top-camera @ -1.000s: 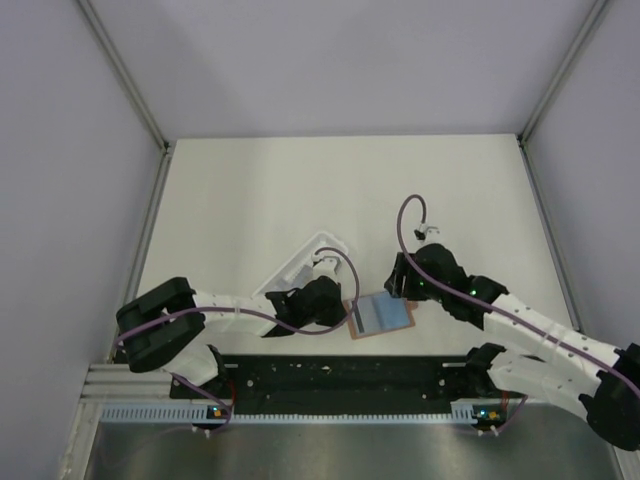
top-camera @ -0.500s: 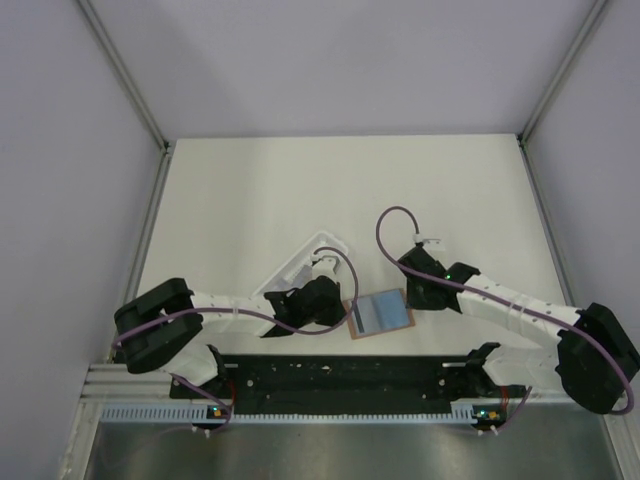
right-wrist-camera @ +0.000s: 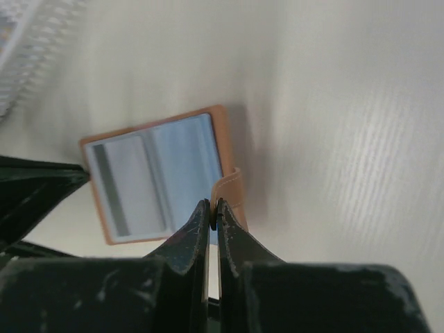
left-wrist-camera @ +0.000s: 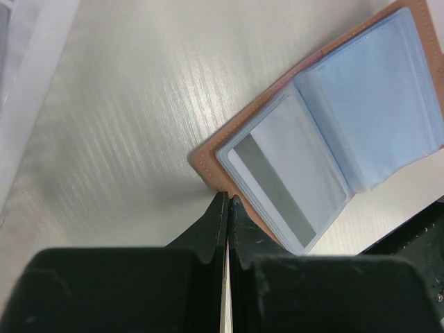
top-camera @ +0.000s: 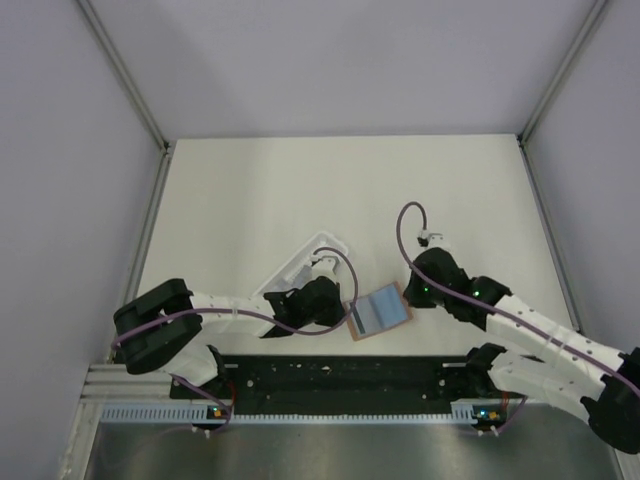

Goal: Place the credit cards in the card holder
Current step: Close the card holder at the center of the board.

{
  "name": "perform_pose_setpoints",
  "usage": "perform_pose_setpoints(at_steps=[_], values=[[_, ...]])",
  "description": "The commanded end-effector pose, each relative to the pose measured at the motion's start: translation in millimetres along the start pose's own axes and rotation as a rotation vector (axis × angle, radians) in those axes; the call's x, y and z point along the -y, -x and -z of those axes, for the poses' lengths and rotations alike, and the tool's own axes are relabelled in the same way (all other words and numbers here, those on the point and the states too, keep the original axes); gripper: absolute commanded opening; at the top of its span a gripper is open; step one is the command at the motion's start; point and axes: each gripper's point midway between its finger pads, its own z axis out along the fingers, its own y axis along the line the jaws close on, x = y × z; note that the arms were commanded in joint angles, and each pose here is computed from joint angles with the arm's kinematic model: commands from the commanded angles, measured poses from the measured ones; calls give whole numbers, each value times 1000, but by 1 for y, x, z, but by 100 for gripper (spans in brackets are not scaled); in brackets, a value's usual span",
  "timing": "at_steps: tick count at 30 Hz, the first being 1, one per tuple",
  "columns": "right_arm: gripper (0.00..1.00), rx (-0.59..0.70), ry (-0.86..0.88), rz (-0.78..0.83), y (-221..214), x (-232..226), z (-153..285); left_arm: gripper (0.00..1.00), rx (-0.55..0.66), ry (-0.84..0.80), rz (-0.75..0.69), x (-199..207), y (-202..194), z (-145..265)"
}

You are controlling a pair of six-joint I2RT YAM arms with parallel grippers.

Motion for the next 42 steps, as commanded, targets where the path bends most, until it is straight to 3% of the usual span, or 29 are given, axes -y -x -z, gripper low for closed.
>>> perform_pose_setpoints(at_steps=[1, 5, 8, 21, 30, 31, 34, 38, 42], values=[[0, 73, 344, 18, 17, -58, 27, 0, 34, -35, 9, 12, 11, 3], [0, 61, 584, -12, 14, -96, 49, 0, 33, -30, 9, 12, 11, 3], [0, 20, 671, -18, 7, -112, 53, 0, 31, -30, 9, 12, 10, 3], [0, -178, 771, 69, -47, -146, 29, 0, 37, -22, 25, 7, 10, 9], [0, -229, 794, 31, -68, -161, 4, 0, 95, -44, 76, 3, 20, 53], [3, -240, 789, 40, -71, -162, 0, 0, 93, -36, 76, 0, 19, 57], [26, -264, 782, 63, -76, -164, -5, 0, 118, -45, 86, -2, 23, 68], [49, -222, 808, 93, -64, -169, 7, 0, 136, -33, 85, -5, 27, 71], [57, -156, 852, 160, -45, -174, 31, 0, 142, -48, 73, 3, 32, 70]])
